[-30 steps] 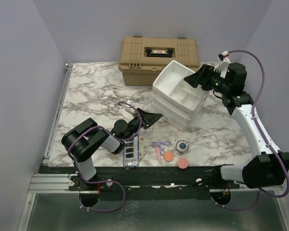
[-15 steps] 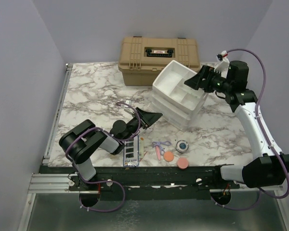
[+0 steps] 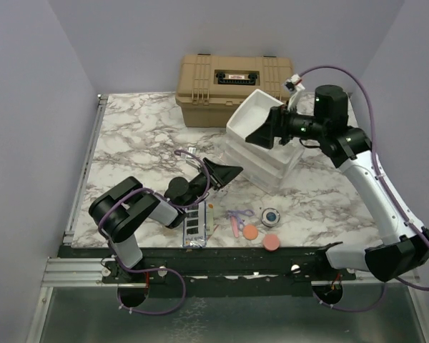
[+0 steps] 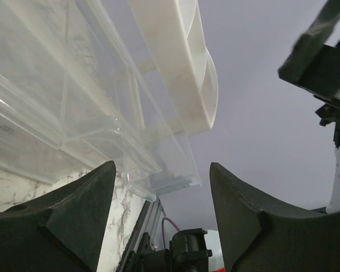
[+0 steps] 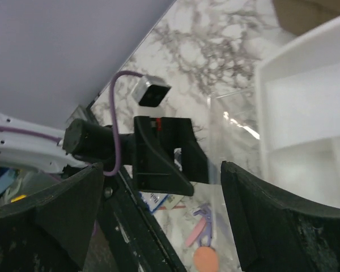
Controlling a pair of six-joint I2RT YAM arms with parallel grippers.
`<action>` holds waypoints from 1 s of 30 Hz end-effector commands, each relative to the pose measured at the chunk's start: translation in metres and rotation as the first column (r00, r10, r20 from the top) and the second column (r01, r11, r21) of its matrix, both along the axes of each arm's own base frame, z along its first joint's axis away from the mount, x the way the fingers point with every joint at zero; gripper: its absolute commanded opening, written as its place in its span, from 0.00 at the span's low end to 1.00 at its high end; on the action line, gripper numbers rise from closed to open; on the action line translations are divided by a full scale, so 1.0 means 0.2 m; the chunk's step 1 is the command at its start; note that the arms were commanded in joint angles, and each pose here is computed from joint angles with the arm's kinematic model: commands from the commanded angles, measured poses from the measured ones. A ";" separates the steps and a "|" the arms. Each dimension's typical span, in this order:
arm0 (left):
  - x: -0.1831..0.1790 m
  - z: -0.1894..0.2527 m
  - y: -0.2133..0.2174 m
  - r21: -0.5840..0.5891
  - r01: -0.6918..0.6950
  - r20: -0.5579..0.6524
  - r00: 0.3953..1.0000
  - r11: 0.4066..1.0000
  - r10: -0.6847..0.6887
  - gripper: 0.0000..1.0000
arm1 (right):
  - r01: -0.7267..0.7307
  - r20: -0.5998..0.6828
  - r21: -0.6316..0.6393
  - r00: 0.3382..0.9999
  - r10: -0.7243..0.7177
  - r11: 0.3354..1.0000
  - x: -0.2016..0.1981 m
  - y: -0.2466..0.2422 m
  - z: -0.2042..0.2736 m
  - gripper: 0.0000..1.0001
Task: Organize the makeup
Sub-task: Open the drawer in the storage box.
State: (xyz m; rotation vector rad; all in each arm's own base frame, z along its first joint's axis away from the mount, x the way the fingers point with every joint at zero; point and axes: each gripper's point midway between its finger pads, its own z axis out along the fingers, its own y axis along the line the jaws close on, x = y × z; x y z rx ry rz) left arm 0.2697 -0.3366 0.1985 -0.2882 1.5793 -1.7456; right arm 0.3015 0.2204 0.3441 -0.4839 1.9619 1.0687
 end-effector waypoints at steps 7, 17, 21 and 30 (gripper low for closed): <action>-0.24 0.21 0.10 -0.084 0.087 0.245 0.967 0.993 -0.064 0.65 | -0.016 -0.149 -0.220 0.989 -0.018 0.975 -0.04 0.19 -0.39 0.89; -0.26 0.05 0.14 0.180 0.030 0.223 0.972 0.983 -0.071 0.65 | -0.057 -0.190 -0.347 0.982 -0.011 0.936 -0.05 0.30 -0.59 0.88; -0.22 -0.02 0.17 0.384 -0.030 0.232 0.971 0.923 -0.064 0.66 | -0.070 -0.199 -0.362 0.980 -0.003 0.930 -0.07 0.33 -0.62 0.88; -0.21 -0.12 0.41 0.582 -0.181 0.226 0.973 0.793 0.057 0.72 | -0.090 -0.173 -0.317 0.984 0.036 0.944 -0.10 0.36 -0.56 0.88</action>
